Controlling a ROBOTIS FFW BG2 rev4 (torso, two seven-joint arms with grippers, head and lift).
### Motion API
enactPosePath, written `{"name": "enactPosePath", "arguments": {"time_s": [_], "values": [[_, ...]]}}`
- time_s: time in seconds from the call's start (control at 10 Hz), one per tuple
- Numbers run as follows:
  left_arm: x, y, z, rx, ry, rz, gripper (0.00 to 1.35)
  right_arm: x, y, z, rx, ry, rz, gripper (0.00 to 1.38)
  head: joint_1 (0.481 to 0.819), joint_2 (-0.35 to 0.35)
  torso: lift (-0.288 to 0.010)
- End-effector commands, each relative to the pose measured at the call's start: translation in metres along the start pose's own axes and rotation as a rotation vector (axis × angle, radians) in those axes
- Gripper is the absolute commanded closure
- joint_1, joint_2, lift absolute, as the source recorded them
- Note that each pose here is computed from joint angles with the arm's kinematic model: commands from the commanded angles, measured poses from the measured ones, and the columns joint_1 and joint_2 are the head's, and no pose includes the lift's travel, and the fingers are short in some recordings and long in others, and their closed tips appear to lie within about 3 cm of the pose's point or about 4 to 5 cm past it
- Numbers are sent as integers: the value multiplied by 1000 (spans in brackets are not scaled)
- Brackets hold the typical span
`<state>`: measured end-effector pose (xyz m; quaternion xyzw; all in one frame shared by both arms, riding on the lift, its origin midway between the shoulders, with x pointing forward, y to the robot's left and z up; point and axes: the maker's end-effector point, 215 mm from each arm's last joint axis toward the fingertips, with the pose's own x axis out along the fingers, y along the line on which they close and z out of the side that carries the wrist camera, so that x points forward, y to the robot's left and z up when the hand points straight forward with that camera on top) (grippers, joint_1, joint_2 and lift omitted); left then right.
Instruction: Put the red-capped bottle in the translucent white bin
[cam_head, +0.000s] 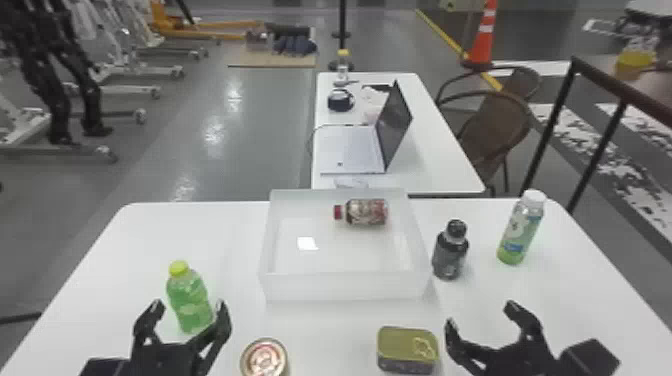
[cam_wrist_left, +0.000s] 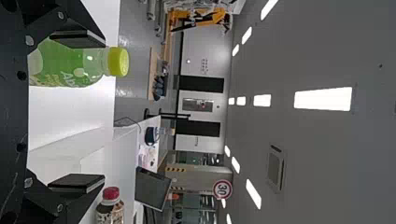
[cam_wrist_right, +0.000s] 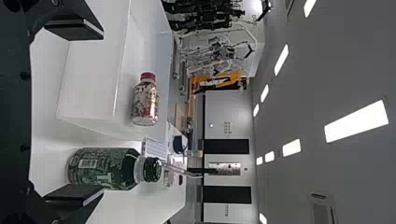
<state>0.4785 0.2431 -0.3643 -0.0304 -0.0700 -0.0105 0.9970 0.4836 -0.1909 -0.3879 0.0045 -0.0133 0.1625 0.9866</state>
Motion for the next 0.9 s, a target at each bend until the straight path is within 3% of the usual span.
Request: {"name": "enactPosePath", "arguments": {"time_s": [0.0, 0.8], "values": [[-3, 3, -1, -8, 0, 8, 263, -8, -1, -4, 12, -10, -21, 134, 549, 0, -100], [-2, 2, -4, 0, 14, 6, 268, -12, -18, -4, 70, 43, -136, 137, 549, 0, -100]]}}
